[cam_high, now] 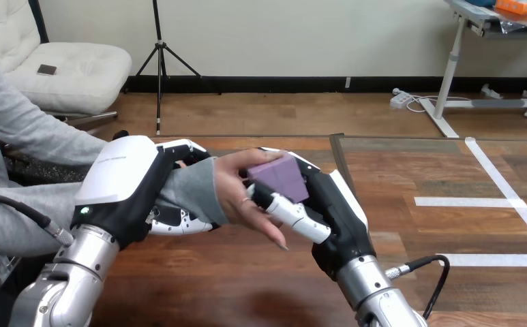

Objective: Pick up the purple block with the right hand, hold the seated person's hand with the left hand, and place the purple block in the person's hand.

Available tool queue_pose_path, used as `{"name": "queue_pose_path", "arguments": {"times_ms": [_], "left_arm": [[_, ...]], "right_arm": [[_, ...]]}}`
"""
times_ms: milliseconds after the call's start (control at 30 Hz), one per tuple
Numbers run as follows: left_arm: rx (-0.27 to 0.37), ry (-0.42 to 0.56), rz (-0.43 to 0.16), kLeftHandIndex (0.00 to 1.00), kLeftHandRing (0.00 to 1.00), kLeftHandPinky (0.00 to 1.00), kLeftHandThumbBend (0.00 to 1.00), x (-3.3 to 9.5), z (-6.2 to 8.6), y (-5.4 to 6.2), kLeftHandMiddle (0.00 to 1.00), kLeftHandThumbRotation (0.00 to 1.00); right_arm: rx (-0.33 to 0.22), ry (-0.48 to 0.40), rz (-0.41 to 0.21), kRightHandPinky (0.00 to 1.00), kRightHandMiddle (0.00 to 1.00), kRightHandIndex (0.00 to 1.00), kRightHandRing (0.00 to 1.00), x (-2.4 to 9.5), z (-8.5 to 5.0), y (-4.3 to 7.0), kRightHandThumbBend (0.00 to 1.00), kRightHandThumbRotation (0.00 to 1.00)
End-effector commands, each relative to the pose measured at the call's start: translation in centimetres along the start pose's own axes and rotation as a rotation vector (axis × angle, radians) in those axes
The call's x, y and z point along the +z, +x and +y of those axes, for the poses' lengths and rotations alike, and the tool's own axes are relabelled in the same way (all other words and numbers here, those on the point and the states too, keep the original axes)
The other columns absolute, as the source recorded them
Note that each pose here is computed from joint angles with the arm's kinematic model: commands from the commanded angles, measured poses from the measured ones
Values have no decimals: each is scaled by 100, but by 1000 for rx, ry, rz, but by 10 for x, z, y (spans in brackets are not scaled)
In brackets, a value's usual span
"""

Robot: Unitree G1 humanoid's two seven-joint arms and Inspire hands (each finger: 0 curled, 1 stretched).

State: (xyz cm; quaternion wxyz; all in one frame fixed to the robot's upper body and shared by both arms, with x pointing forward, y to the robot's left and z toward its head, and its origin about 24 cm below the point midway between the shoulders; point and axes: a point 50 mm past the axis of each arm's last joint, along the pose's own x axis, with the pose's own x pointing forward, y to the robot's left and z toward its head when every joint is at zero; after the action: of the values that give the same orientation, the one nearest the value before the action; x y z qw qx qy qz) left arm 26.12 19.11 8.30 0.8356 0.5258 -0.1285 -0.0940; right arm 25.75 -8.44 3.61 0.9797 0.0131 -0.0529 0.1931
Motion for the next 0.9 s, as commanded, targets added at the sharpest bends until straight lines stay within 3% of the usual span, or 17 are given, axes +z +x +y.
{"name": "queue_pose_path", "arguments": {"times_ms": [0, 267, 867], "left_arm": [[115, -42, -125, 70, 66, 54, 73, 28, 22, 9, 70, 30], [103, -55, -121, 71, 68, 56, 72, 27, 20, 2, 72, 33], [64, -95, -108, 71, 69, 55, 74, 26, 14, -15, 73, 35]], "right_arm": [[21, 2, -55, 63, 72, 75, 70, 13, -1, 6, 94, 71], [11, 8, -58, 64, 73, 76, 72, 14, -7, 4, 98, 79], [-23, 45, -83, 63, 74, 77, 72, 16, -23, -2, 94, 89]]}}
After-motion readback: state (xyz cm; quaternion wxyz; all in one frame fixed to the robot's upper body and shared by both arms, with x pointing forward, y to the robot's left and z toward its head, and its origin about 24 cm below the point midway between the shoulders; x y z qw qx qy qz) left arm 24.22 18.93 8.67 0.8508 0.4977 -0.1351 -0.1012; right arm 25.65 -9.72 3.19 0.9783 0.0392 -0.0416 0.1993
